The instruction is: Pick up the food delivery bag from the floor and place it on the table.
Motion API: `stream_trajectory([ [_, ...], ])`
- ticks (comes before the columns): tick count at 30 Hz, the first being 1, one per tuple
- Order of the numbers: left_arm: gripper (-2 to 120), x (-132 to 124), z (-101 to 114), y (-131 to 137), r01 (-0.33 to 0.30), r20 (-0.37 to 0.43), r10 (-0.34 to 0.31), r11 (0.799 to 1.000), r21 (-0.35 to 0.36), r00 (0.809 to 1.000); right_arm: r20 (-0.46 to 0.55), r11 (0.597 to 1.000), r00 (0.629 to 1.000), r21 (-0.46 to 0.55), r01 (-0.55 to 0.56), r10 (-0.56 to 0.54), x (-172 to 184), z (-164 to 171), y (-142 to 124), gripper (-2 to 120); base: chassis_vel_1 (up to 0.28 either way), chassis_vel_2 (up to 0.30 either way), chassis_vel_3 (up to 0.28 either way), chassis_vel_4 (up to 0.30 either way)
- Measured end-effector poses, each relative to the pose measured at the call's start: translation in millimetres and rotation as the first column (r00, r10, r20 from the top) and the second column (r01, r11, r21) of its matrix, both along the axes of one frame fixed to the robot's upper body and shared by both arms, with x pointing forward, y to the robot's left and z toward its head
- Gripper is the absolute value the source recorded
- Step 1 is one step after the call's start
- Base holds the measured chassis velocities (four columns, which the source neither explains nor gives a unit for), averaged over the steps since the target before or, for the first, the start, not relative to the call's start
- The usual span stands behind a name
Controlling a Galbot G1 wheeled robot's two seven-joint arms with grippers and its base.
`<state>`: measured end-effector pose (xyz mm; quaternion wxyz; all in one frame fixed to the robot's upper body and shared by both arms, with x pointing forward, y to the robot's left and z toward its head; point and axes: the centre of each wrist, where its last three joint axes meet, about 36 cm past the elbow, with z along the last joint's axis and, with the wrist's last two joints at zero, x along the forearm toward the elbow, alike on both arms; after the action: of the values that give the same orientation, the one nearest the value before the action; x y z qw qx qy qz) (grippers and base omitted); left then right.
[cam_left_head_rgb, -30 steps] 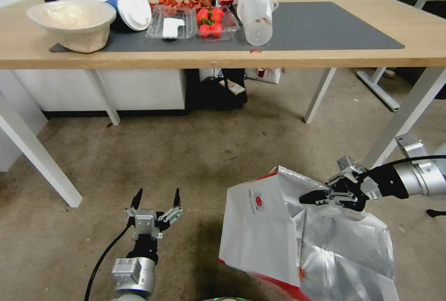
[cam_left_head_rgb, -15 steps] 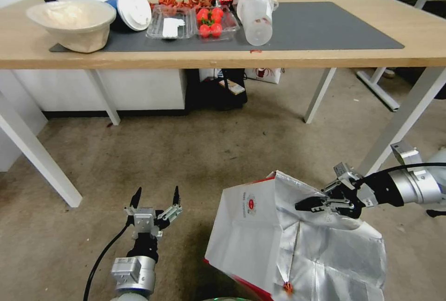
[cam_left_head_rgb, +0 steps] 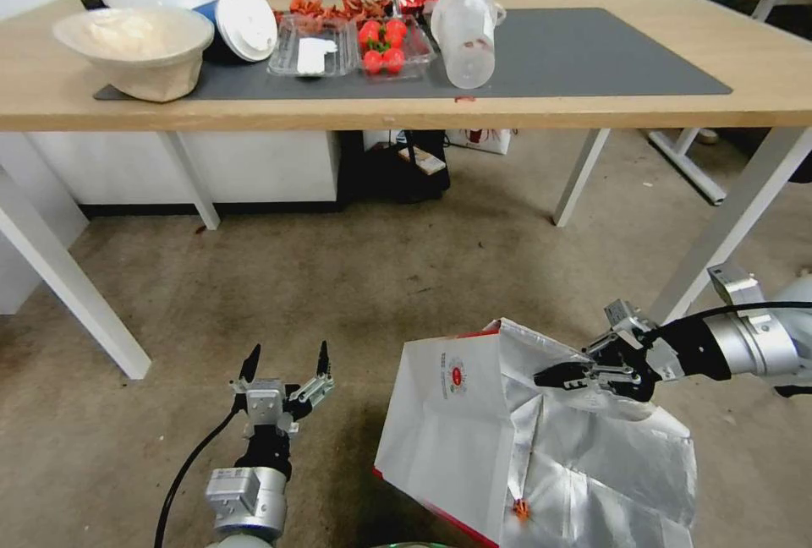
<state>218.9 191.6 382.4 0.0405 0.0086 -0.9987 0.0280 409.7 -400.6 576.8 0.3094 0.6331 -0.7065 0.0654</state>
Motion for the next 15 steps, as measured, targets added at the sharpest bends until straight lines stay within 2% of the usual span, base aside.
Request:
stream_trajectory([
  [15, 100, -1, 3, 1, -0.002, 0.01, 0.002, 1.0, 0.002, 1.0, 0.022, 0.999, 1.0, -0.045, -0.001, 0.002, -1, 13, 8, 0, 0.0, 0.0, 0.0, 0.0],
])
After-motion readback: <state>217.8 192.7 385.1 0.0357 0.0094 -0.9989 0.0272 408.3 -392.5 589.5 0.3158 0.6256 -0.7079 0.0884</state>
